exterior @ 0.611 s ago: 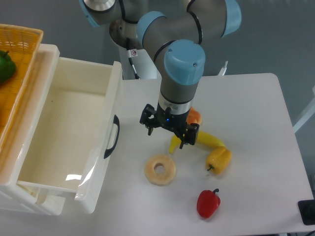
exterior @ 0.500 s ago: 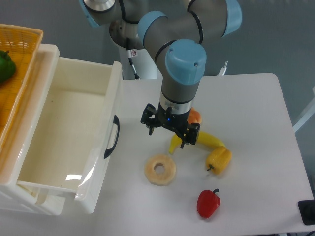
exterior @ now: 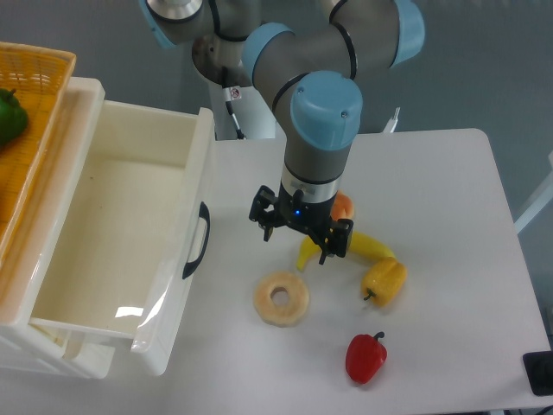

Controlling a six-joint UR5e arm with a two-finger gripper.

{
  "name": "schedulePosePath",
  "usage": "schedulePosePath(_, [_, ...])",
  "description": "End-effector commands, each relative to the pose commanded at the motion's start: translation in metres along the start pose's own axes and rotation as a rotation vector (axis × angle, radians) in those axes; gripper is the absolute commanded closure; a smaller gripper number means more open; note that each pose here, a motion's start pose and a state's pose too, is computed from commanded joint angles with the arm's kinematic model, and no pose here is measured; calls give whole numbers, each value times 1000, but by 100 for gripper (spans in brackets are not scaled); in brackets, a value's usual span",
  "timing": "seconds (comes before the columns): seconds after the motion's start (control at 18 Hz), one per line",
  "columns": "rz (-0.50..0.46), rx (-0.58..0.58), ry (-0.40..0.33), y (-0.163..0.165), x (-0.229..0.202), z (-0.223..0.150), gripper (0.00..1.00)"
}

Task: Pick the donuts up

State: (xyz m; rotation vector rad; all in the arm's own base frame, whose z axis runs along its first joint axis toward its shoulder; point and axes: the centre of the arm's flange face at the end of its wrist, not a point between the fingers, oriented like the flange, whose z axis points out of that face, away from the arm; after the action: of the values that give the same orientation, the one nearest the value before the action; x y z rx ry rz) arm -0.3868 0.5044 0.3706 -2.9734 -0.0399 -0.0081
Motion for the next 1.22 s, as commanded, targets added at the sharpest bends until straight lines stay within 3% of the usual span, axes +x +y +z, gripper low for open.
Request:
schedulePosePath(0.33, [7,-30,-32,0,-9,25,0])
schedulePosePath(1.0, [9,-105,49,-8,-21,127,0])
schedulePosePath(1.22, [6,-122,64,-7,-23,143,0])
